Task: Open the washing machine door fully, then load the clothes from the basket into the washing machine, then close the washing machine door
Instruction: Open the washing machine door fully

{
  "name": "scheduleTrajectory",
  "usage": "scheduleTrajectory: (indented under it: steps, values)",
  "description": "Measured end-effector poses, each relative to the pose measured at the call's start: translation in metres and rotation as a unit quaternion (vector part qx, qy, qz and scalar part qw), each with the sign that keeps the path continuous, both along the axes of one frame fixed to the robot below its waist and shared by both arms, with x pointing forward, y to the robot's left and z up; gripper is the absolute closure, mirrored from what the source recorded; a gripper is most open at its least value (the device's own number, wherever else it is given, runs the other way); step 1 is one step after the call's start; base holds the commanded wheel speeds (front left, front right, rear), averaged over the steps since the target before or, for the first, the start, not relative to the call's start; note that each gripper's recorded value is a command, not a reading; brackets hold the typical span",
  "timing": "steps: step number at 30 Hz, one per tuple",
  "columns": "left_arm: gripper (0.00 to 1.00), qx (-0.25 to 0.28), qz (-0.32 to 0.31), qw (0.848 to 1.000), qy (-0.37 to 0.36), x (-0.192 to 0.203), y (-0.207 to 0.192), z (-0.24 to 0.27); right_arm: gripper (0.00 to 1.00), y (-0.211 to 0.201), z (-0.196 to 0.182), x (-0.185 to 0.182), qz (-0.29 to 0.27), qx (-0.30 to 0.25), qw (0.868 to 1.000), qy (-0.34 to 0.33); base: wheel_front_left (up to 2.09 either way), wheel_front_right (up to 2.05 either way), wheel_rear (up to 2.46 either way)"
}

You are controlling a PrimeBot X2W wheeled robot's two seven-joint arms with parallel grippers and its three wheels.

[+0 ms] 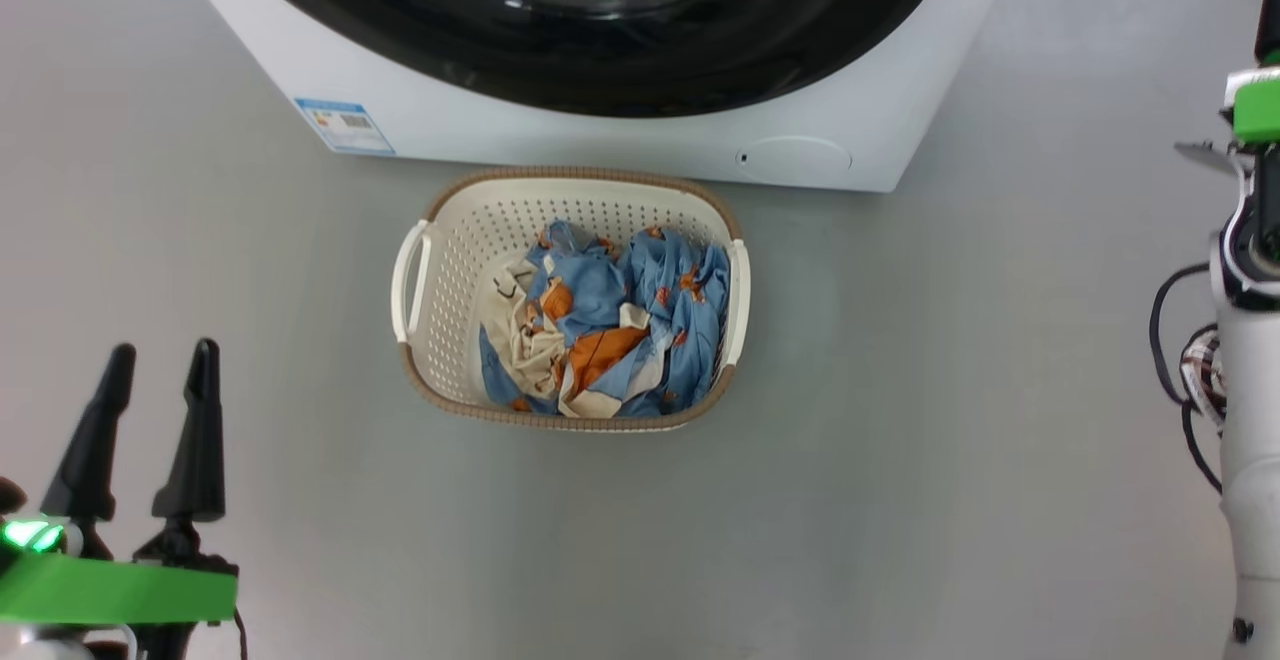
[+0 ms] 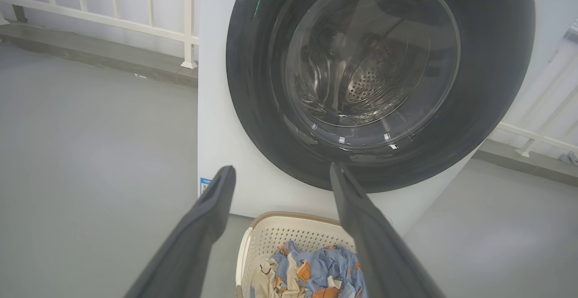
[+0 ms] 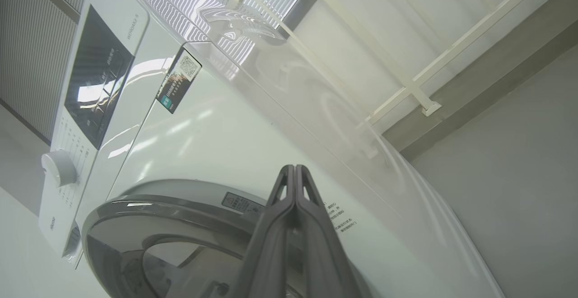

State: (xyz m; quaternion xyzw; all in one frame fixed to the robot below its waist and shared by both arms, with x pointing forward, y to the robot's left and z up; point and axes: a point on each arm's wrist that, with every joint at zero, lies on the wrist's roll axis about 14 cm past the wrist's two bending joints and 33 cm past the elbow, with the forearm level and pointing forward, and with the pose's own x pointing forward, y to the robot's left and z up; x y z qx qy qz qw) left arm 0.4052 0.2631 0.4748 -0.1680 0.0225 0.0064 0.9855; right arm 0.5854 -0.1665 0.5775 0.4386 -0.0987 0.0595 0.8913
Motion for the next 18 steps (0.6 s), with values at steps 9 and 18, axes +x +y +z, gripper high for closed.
scheduleTrajectory:
  steps: [9, 18]
  values:
    - [0.00, 0.003, 0.009, 1.000, 0.014, 0.010, 0.010, -0.011, 1.00, 0.025, -0.011, 0.034, 0.050, 0.044, 0.997, 0.028, 0.00, 0.00, 0.00]
    - [0.00, 0.004, 0.017, 1.000, 0.022, 0.012, 0.015, -0.017, 1.00, 0.047, -0.012, 0.057, 0.123, 0.148, 0.980, 0.054, 0.00, 0.00, 0.00]
